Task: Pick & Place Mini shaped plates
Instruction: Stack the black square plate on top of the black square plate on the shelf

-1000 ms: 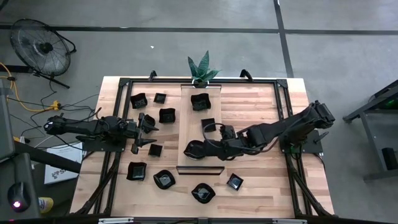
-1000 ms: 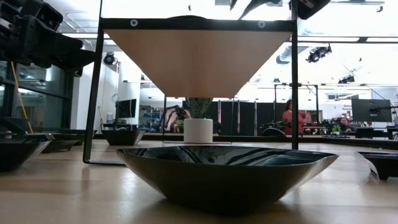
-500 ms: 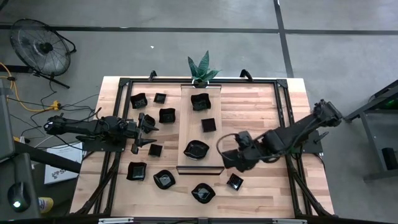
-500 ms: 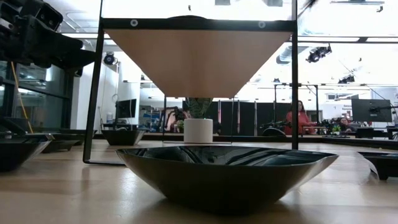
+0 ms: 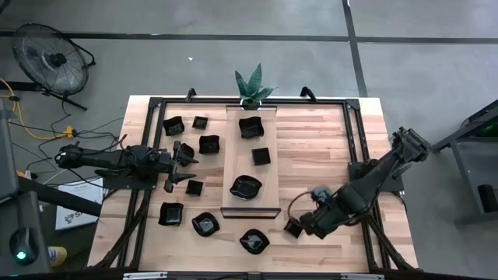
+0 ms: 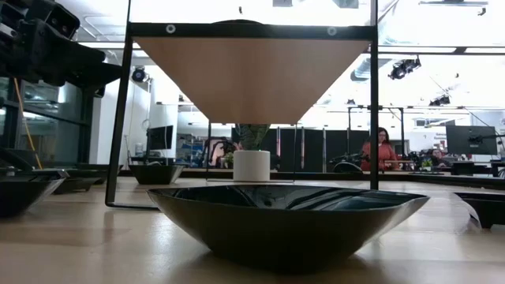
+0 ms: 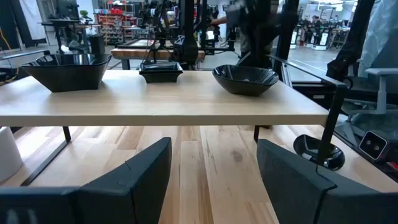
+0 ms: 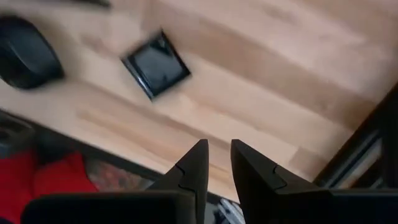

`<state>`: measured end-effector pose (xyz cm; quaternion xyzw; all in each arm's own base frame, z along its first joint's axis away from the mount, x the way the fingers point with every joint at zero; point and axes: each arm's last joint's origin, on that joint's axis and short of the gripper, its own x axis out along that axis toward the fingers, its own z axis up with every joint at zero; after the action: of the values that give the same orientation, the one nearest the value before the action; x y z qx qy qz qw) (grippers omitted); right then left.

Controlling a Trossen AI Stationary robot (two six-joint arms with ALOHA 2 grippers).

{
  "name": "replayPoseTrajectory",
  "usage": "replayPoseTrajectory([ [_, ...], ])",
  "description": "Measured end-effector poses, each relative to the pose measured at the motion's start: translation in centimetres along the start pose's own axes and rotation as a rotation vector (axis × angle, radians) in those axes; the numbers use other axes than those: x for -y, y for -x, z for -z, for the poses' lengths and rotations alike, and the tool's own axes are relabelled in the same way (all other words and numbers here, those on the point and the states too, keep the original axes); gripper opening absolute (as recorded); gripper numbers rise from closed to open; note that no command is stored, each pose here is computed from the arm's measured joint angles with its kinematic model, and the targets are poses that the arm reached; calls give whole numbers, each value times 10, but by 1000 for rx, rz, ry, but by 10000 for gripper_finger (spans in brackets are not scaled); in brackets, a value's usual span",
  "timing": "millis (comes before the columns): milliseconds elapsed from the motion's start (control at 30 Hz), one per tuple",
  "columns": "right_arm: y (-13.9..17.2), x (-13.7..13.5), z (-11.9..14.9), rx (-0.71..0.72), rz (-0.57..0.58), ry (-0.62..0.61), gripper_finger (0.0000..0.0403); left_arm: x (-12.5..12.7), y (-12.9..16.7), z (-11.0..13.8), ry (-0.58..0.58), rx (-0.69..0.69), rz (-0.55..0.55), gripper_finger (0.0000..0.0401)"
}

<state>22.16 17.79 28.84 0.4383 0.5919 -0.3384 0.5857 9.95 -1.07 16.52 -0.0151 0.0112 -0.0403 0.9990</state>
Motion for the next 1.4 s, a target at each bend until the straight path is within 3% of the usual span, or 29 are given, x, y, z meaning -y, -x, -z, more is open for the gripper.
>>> replayPoseTrajectory([
  [167,-46,0,8,-106,-74,56,64,0,0,0,0,0,1,234],
  [333,-74,-2,6,-114,-222,110,64,0,0,0,0,1,0,234],
  [567,-89,12,-7,-97,-263,113,57,0,0,0,0,0,0,234],
  [1067,-135,51,-39,28,-340,439,51,0,0,0,0,1,1,234],
  [1400,-137,45,-48,63,-434,542,51,0,0,0,0,1,0,234],
])
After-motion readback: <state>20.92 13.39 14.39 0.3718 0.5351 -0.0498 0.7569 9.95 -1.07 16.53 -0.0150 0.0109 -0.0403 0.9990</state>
